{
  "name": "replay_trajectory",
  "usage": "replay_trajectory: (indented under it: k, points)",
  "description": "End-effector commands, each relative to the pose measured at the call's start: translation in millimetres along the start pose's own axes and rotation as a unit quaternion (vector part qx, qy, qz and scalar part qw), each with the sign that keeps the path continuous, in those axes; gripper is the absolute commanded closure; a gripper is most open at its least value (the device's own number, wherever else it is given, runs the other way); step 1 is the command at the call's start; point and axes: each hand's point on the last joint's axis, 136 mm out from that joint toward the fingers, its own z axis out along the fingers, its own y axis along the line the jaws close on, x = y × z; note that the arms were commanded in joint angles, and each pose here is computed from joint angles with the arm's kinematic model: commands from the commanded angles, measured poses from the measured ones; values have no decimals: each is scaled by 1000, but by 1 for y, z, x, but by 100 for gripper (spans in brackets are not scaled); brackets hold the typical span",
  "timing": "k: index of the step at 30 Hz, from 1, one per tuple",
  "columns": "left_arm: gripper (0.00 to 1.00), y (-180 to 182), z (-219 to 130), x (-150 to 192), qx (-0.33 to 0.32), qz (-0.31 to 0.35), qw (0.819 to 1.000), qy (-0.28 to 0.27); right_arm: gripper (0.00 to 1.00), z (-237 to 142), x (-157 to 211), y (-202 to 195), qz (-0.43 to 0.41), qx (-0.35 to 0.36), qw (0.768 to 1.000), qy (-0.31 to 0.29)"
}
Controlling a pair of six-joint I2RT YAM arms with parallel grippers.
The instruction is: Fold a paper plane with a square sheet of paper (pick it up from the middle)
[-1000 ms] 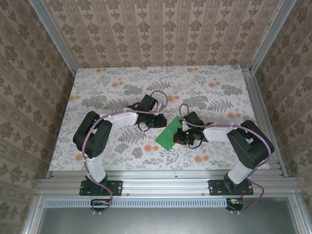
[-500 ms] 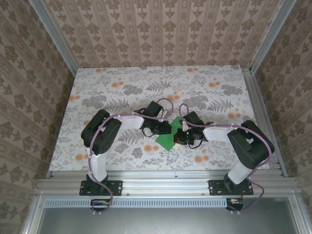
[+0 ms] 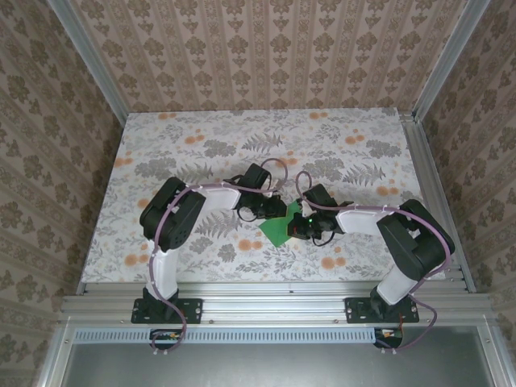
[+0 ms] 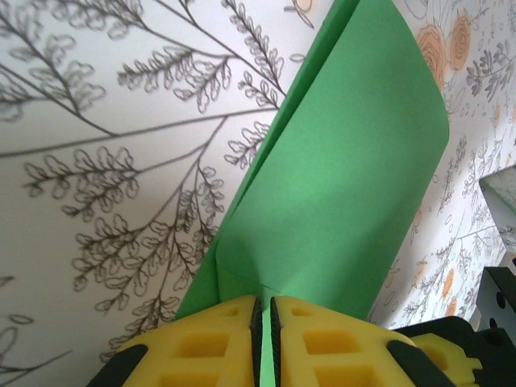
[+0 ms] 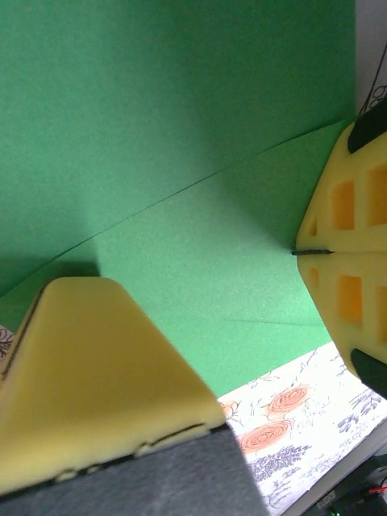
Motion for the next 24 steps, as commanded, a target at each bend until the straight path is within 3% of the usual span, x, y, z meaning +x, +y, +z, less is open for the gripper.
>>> replay_trajectory:
  k: [1,13,19,24]
  points:
    - [84,32,-2,-22,-54,-15,998,-31,98,0,40,-47,24,93,994,60]
    - [84,26,-4,-24,-85,20,996,-19,98,0,44,-49,19,98,993,65]
    - [82,22,-32,-38,-125,44,989,-69,98,-1,44,-44,12,89,994,65]
    - [77,-7,-58,-35,-93,55,990,-90,96,-7,35,-28,3,63,997,48]
